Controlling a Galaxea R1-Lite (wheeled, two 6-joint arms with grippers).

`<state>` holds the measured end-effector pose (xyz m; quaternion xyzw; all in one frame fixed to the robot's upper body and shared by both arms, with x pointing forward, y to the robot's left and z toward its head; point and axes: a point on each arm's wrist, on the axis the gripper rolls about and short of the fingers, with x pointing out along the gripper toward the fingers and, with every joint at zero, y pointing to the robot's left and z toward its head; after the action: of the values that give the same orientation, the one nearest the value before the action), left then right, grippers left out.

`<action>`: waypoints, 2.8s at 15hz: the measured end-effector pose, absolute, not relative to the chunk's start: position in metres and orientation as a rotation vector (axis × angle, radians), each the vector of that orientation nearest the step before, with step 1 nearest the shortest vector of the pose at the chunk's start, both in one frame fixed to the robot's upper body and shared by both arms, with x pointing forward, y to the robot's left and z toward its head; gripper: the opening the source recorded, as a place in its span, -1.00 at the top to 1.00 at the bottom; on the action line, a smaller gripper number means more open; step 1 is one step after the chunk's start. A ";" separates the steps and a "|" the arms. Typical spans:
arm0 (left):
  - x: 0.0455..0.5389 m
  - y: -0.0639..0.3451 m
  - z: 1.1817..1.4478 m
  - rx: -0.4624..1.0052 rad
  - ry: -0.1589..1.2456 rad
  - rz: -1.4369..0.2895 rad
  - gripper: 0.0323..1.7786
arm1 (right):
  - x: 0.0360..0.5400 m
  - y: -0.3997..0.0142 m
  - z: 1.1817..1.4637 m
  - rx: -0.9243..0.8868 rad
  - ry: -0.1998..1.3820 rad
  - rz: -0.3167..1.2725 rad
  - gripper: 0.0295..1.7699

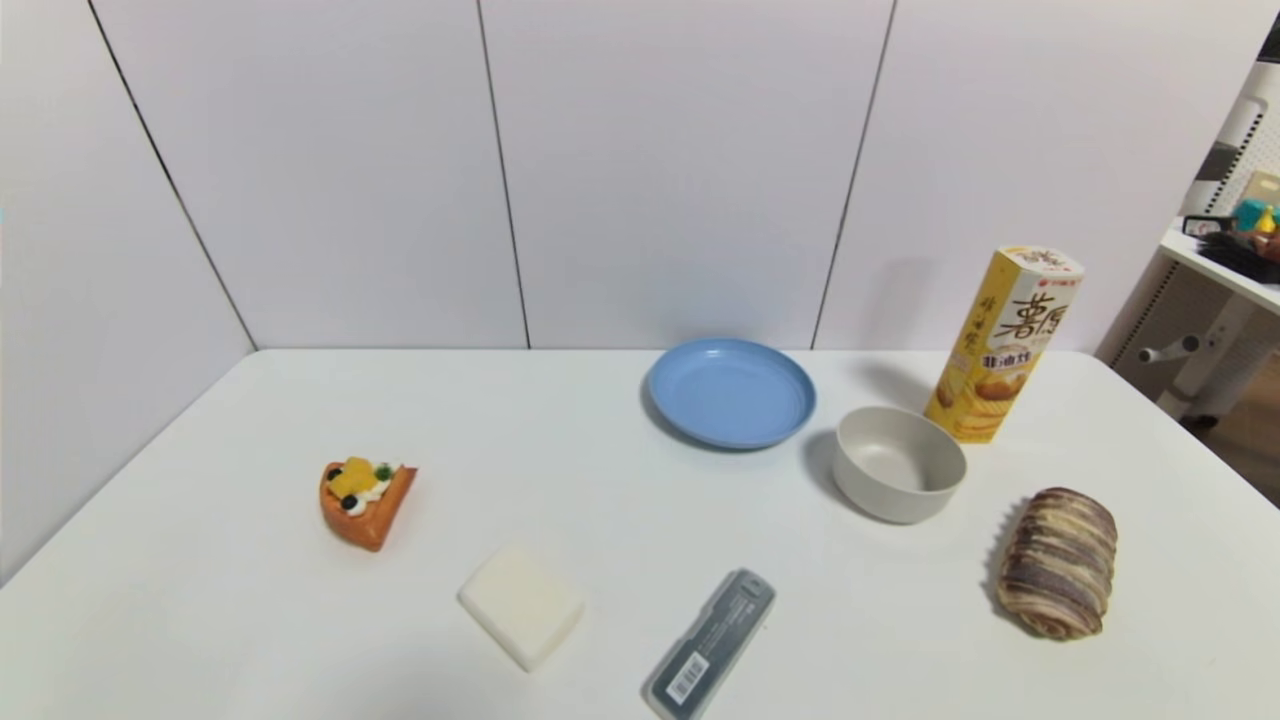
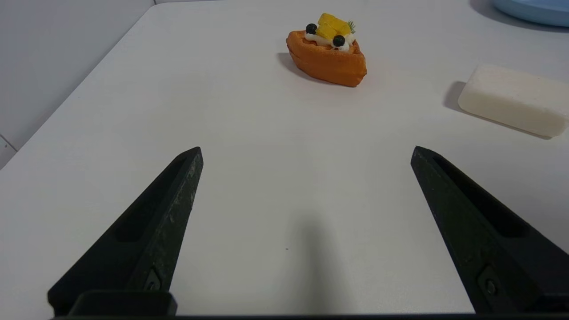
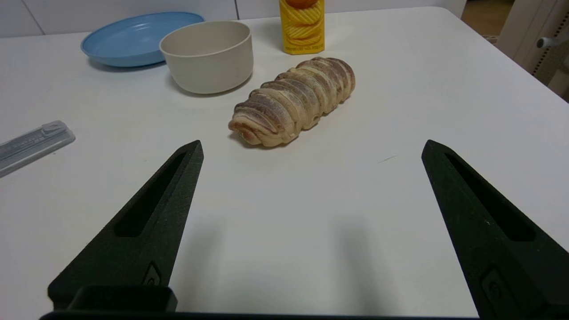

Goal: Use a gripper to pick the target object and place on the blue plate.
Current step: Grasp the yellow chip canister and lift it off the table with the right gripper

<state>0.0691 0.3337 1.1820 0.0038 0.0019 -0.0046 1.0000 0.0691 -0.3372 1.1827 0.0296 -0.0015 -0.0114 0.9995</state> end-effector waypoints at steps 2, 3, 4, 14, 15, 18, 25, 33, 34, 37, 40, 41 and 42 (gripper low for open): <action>0.069 0.334 1.182 0.007 0.004 -0.009 -0.90 | 0.069 -0.337 1.183 0.059 -0.003 -0.023 -0.92; 0.069 0.334 1.182 0.008 0.003 -0.009 -0.90 | 0.069 -0.337 1.183 0.059 -0.003 -0.023 -0.92; 0.069 0.334 1.182 0.008 0.004 -0.009 -0.90 | 0.069 -0.337 1.183 0.059 -0.003 -0.023 -0.92; 0.069 0.334 1.182 0.008 0.004 -0.009 -0.90 | 0.073 -0.337 1.194 0.059 0.037 -0.024 -0.92; 0.069 0.334 1.182 0.008 0.004 -0.009 -0.90 | 0.072 -0.337 1.209 0.060 0.010 -0.022 -0.92; 0.069 0.334 1.182 0.008 0.004 -0.009 -0.90 | 0.070 -0.338 1.278 0.069 -0.091 -0.011 -0.92; 0.069 0.334 1.182 0.008 0.004 -0.009 -0.90 | 0.136 -0.336 1.441 0.157 -0.143 -0.002 -0.92; 0.069 0.334 1.182 0.008 0.004 -0.009 -0.90 | 0.257 -0.337 1.438 -0.116 0.031 0.151 -0.92; 0.069 0.334 1.182 0.008 0.004 -0.009 -0.90 | 0.267 -0.337 1.427 -0.123 0.052 0.150 -0.92; 0.069 0.334 1.182 0.008 0.004 -0.009 -0.90 | 0.289 -0.341 1.382 -0.118 0.110 0.136 -0.92; 0.069 0.334 1.182 0.007 0.004 -0.009 -0.90 | 0.308 -0.345 1.346 -0.115 0.089 0.114 -0.92; 0.069 0.334 1.182 0.008 0.004 -0.009 -0.90 | 0.315 -0.347 1.339 -0.109 0.084 0.098 -0.92; 0.069 0.334 1.182 0.008 0.003 -0.009 -0.90 | 0.322 -0.350 1.331 -0.100 0.098 0.071 -0.92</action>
<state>0.0691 0.3337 1.1820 0.0038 0.0017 -0.0046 1.0000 0.3217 -0.3498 1.3307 -0.0501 0.0492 0.0355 0.9969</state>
